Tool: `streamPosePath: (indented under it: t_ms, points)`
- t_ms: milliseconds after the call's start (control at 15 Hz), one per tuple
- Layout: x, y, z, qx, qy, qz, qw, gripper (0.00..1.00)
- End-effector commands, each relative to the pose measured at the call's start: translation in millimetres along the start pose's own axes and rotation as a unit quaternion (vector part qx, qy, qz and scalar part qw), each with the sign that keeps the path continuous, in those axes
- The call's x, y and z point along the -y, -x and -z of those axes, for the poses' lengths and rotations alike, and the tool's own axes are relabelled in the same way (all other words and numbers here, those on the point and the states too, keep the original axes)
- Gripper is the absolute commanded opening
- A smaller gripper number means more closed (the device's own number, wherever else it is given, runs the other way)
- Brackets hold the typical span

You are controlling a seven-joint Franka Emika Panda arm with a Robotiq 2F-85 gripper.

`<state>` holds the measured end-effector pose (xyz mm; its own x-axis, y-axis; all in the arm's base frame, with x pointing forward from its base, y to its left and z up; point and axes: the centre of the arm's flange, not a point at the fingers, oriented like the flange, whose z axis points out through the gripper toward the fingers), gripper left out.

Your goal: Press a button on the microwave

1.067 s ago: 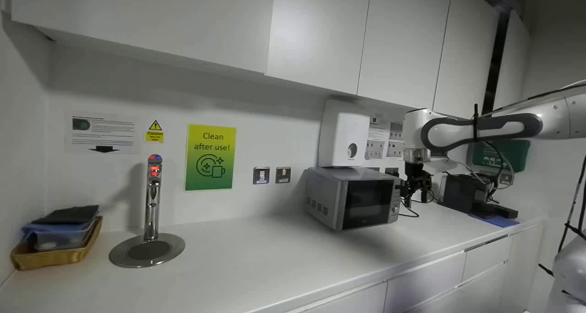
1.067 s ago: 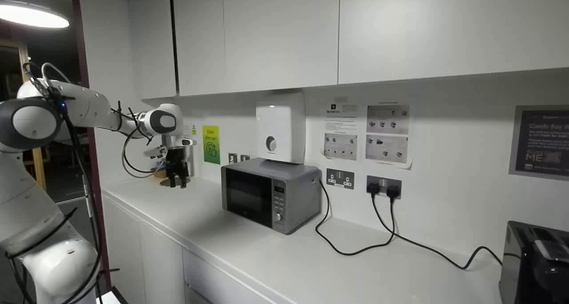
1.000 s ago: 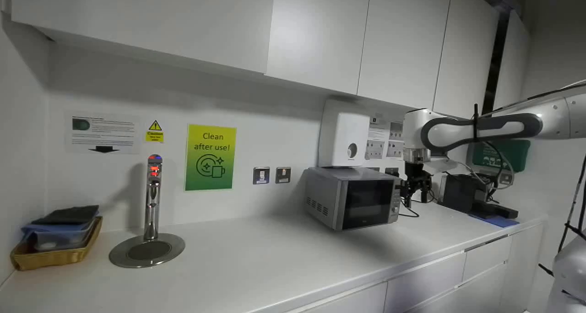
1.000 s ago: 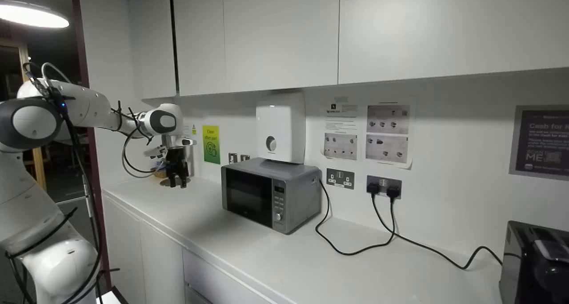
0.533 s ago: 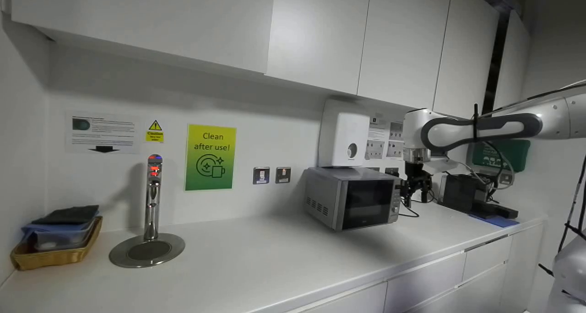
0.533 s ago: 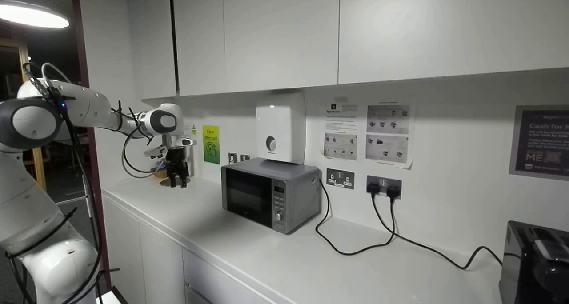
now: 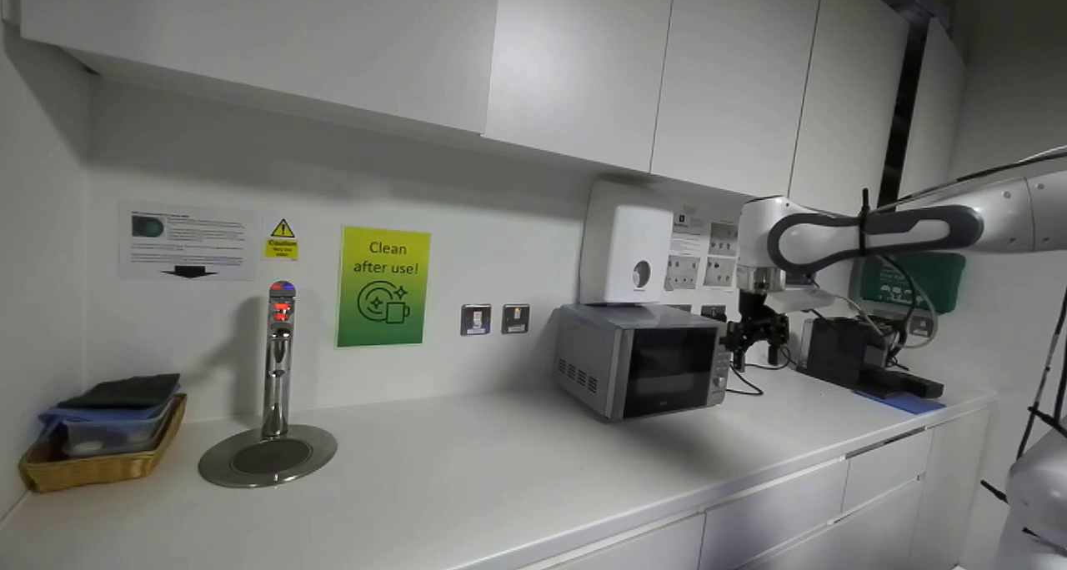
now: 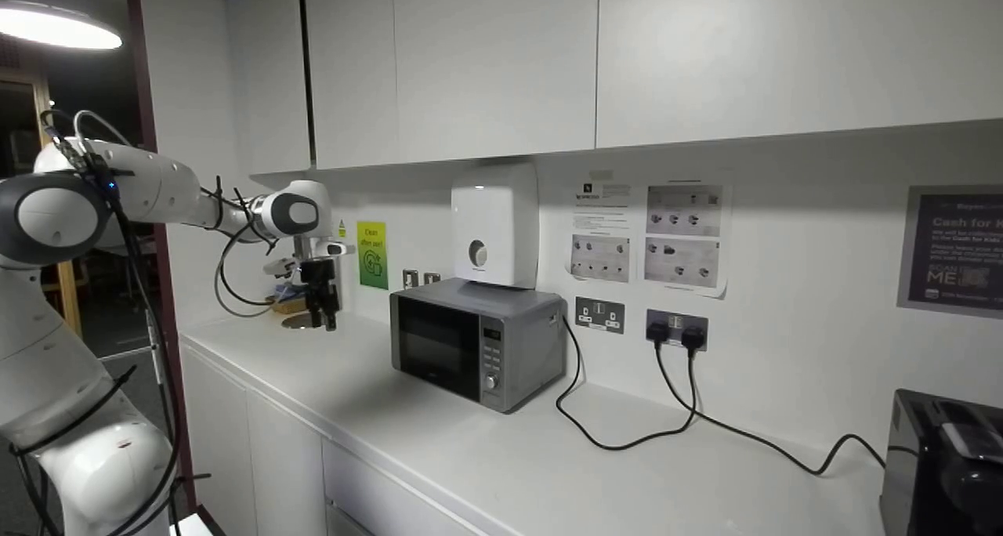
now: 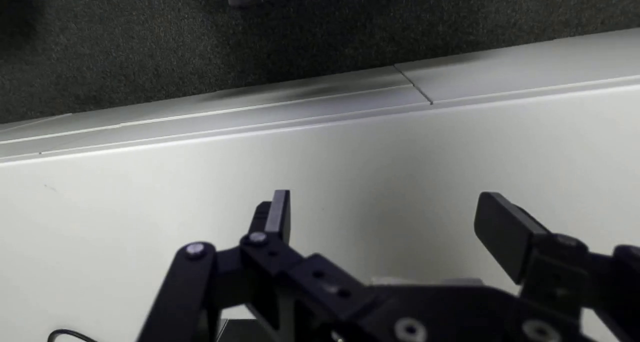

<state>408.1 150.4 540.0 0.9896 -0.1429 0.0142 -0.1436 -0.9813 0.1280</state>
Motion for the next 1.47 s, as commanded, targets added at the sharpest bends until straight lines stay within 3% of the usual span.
streamPosePath:
  t_ms: [0,667,1400]
  points:
    - [-11.4,-14.8,2.2,-0.022,-0.009,-0.041,0.9989,1.0]
    - [-48.6,-45.7,-1.7,-0.059,-0.025,-0.149,0.9868,1.0]
    - [-114.5,-63.0,-11.7,-0.062,-0.042,-0.272,0.9595,1.0]
